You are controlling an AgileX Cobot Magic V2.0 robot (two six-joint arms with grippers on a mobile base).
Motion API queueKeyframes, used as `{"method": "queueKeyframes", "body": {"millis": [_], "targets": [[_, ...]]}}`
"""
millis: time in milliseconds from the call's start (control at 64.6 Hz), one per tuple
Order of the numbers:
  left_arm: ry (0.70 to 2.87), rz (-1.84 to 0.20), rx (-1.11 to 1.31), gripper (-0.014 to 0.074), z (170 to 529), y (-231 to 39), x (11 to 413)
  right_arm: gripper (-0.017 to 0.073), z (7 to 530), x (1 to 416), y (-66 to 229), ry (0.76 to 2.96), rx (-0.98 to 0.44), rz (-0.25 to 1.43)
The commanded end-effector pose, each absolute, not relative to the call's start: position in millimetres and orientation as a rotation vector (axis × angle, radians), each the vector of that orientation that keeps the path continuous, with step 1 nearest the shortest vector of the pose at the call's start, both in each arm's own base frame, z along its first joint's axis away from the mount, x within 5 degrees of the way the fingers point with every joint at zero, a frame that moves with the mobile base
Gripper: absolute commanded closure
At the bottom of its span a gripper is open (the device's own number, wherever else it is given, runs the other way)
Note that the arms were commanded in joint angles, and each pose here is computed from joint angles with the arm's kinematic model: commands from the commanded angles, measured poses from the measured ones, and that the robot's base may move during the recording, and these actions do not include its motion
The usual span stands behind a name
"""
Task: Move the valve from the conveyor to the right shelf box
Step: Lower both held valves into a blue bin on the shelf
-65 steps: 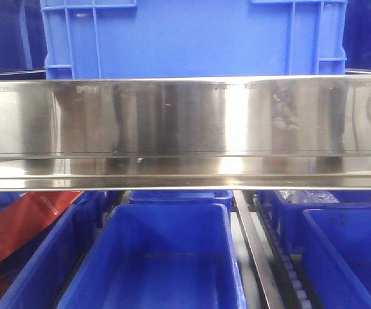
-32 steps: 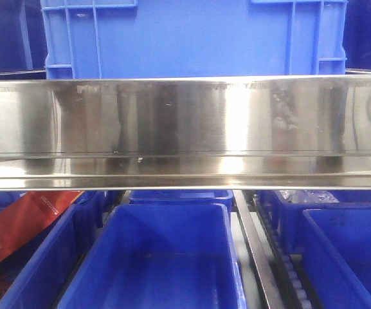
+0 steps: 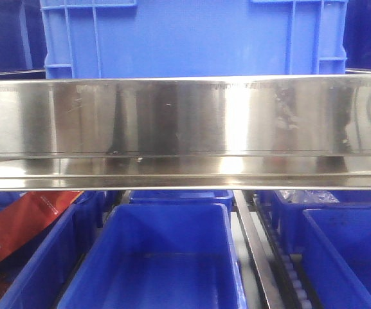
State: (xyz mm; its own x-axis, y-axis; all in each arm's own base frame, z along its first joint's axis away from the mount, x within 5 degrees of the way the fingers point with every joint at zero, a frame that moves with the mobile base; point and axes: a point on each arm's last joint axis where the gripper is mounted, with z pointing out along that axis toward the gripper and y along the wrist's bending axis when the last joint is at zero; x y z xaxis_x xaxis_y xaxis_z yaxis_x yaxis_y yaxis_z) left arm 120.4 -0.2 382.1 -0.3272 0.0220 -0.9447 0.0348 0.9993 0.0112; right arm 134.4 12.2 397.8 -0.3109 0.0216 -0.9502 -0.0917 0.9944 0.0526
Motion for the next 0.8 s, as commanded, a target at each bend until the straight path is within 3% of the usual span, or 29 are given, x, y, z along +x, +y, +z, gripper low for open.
{"method": "queueKeyframes", "body": {"millis": [0,263,464,573,789], "targets": [[1.841,-0.063,0.083,0.0704,406,-6,134,0.0721,424,146,17,1.764,-0.082,0.128],[1.826,-0.197,0.313,0.0704,453,-44,182,0.0721,470,190,35,1.668,-0.137,0.183],[1.781,-0.297,0.442,0.0704,485,-90,237,0.0721,500,235,63,1.600,-0.198,0.250],[1.771,-0.332,0.481,0.0704,492,-115,269,0.0721,502,265,81,1.586,-0.222,0.278],[1.818,-0.431,0.471,0.0704,470,-152,337,0.0721,473,321,101,1.647,-0.234,0.279]]}}
